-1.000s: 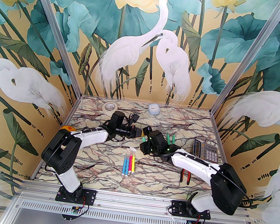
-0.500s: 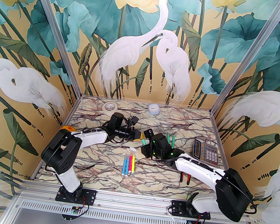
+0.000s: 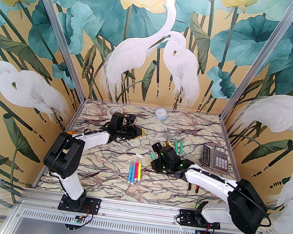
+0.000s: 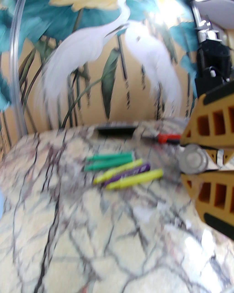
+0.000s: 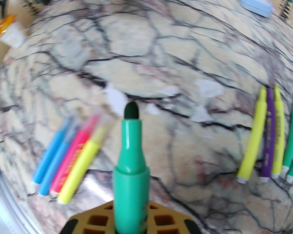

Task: Open the pen caps

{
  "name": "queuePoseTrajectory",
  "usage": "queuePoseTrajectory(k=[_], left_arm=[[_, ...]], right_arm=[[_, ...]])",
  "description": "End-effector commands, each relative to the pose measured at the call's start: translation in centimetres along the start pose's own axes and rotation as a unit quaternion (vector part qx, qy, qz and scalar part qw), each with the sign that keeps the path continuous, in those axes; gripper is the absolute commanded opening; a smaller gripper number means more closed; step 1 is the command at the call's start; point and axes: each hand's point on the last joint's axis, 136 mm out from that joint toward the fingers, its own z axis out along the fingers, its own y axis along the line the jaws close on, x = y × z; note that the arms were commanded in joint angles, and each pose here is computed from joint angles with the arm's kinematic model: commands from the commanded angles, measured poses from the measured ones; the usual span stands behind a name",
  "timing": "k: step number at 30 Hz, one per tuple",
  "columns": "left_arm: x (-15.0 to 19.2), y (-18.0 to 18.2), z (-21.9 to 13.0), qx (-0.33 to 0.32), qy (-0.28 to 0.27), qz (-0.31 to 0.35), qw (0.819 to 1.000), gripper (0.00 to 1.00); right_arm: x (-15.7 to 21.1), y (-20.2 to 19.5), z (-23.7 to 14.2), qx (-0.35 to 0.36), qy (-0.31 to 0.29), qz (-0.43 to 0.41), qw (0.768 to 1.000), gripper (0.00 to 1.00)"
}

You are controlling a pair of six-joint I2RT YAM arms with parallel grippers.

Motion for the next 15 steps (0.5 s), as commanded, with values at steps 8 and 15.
queuePoseTrajectory(k=[8,15], left_arm=[[3.7,6.4,-2.1,-0.267,0.085,0.065,0.958,0.00],[6.4,9.0,-2.5,-0.339,0.136,0.066,0.929,0.00]], right_arm=[[-2.8,-5.3,2.6,0.120,-0.001,0.088,0.989,0.02],[-3.2,-7.4,4.5,0.146,0.018,0.118,0.982,0.02]])
